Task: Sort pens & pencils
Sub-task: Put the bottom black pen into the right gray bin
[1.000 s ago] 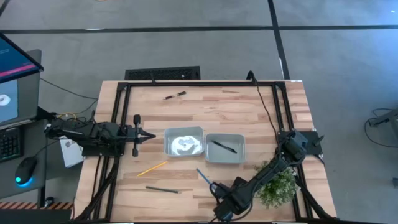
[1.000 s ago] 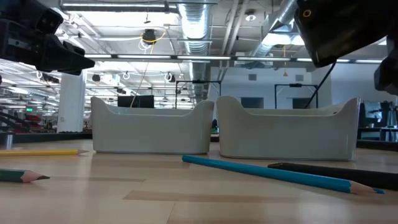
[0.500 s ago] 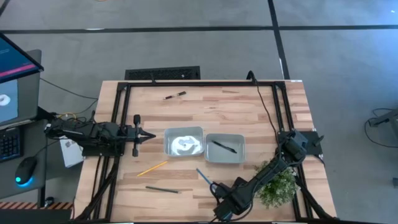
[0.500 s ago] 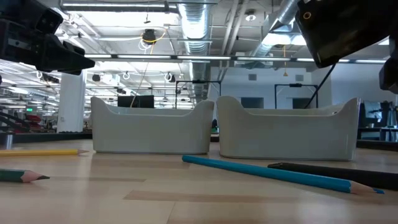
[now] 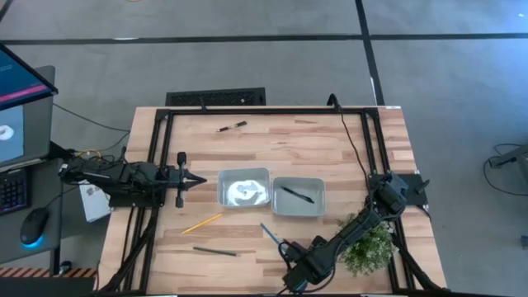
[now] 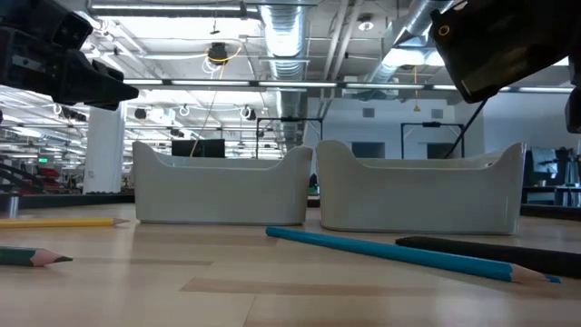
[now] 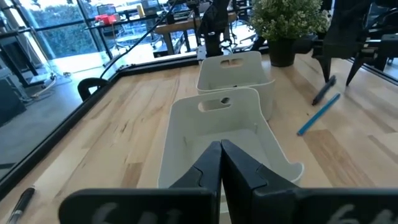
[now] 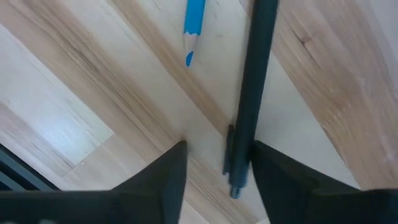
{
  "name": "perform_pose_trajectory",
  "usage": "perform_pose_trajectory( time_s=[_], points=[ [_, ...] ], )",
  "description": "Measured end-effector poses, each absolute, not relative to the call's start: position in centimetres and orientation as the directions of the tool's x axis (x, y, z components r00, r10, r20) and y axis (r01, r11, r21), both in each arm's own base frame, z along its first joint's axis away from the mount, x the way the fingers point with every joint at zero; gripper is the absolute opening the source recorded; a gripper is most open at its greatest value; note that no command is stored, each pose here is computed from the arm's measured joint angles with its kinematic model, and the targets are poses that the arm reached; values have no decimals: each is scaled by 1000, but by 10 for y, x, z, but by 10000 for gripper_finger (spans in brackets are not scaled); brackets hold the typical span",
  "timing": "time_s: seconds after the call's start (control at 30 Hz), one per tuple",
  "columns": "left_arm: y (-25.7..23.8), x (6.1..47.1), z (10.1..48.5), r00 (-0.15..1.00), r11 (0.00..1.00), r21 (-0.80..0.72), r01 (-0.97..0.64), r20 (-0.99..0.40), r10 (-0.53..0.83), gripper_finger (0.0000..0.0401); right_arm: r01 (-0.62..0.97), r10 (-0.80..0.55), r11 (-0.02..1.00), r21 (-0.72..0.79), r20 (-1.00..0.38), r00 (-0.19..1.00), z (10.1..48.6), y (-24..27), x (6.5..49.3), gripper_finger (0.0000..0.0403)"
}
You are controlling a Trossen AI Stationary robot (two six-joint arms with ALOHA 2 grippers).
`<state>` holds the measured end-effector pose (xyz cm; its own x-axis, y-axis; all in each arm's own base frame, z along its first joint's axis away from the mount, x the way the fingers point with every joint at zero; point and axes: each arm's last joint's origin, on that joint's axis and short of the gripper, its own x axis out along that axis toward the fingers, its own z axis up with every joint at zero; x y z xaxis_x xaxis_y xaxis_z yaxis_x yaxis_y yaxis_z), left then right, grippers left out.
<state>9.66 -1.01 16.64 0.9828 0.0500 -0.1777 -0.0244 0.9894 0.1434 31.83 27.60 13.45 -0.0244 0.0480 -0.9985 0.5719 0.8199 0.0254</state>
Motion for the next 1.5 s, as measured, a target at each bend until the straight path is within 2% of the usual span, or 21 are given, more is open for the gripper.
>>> perform_pose_trajectory(
  time_s=[0.23,0.43,1.5],
  points=[
    [-10,97,166,983,990,137,-25,-178,49,0,571,52,820,29,-998,-25,135,276,318,110],
    [-10,97,166,983,992,126,-26,-178,49,0,558,51,829,28,-998,-26,135,276,318,75],
    [-10,97,166,983,992,126,-25,-178,47,0,541,32,841,20,-999,-13,136,275,318,68]
  ],
)
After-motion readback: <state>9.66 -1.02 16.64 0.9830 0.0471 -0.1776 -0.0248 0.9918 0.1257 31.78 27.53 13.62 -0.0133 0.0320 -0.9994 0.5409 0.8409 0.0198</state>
